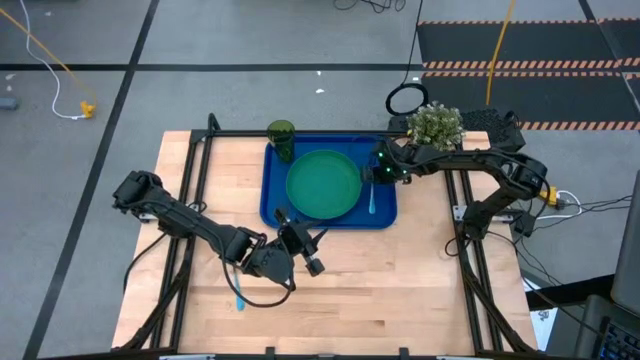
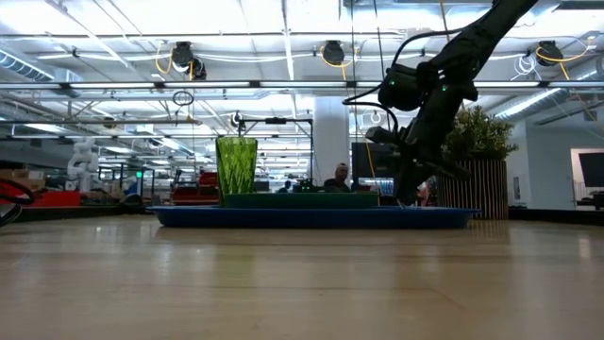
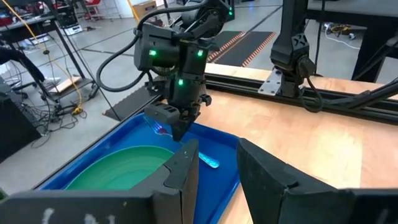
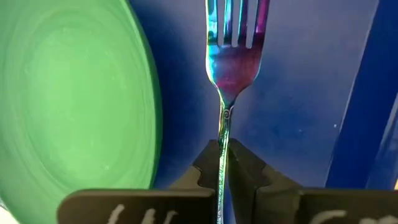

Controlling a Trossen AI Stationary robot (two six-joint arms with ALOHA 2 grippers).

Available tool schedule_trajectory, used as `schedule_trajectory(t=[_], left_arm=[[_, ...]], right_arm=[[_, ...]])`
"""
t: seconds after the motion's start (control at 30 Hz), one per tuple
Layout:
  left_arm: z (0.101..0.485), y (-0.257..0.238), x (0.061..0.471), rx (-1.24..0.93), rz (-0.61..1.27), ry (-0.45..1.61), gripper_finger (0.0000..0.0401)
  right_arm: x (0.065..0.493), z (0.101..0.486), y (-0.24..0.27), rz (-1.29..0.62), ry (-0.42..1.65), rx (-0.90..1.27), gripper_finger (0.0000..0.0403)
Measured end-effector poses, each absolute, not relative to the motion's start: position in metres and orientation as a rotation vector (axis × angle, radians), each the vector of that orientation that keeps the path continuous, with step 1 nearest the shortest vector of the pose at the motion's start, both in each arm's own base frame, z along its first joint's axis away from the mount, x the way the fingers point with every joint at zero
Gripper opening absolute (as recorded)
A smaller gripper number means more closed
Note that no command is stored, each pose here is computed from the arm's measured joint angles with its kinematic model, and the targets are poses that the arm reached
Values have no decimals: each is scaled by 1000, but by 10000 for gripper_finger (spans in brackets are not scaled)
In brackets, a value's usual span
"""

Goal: Pick and place plate/cup/fork/spoon on tray
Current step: Put the fork beside the green plate

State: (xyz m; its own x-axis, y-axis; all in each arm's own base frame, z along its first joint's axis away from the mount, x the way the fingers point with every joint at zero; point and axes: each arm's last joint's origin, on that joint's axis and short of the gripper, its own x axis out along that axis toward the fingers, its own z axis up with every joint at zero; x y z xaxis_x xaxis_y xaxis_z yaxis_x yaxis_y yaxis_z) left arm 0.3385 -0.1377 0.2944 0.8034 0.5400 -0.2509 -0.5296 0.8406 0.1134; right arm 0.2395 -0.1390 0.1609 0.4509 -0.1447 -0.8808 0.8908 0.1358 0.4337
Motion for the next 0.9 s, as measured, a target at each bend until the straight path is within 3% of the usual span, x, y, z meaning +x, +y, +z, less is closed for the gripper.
schedule_trajectory(t=[0.7,0.9], left_arm=[[294,-137,339,36,575,279,111],[294,-136,339,35,578,279,111]], right_arm=[[246,165,-143,-882,698,1137,4],[248,151,-145,-884,759,1135,4]])
